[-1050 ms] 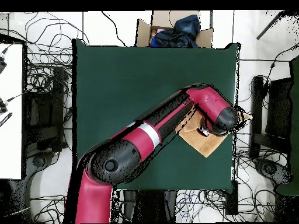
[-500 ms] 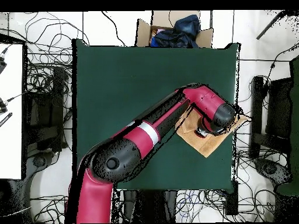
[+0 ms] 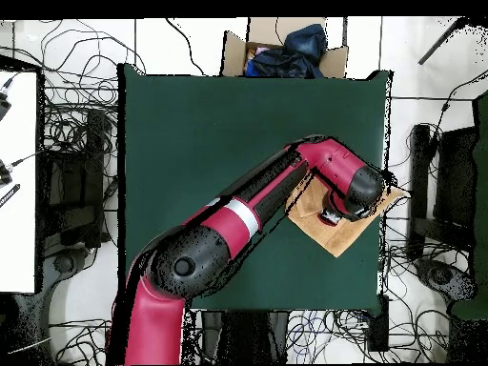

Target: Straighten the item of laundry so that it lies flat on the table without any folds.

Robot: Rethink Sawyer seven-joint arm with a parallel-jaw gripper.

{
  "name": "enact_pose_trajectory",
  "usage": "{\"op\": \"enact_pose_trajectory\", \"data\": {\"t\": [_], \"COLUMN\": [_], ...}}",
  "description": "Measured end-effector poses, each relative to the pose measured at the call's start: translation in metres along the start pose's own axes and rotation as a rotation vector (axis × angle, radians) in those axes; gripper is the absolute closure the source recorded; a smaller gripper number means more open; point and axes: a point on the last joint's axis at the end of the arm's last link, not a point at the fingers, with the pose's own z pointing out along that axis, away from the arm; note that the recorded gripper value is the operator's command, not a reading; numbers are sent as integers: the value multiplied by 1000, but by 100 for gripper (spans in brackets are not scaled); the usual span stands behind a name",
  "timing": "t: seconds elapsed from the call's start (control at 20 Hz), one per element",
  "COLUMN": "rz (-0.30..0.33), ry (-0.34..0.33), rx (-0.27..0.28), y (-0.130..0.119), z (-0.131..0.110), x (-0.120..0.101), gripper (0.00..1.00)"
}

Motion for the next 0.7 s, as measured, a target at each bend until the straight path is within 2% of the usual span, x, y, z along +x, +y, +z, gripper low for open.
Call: {"op": "enact_pose_trajectory", "data": {"t": [0.35, 0.45, 0.7], "rz": [-5, -6, -11], "ry": [12, 24, 42], "rx": [-40, -54, -64], "y": [5, 7, 8], "z": [2, 10, 13], "x": [2, 5, 7], "gripper": [100, 100, 100]}}
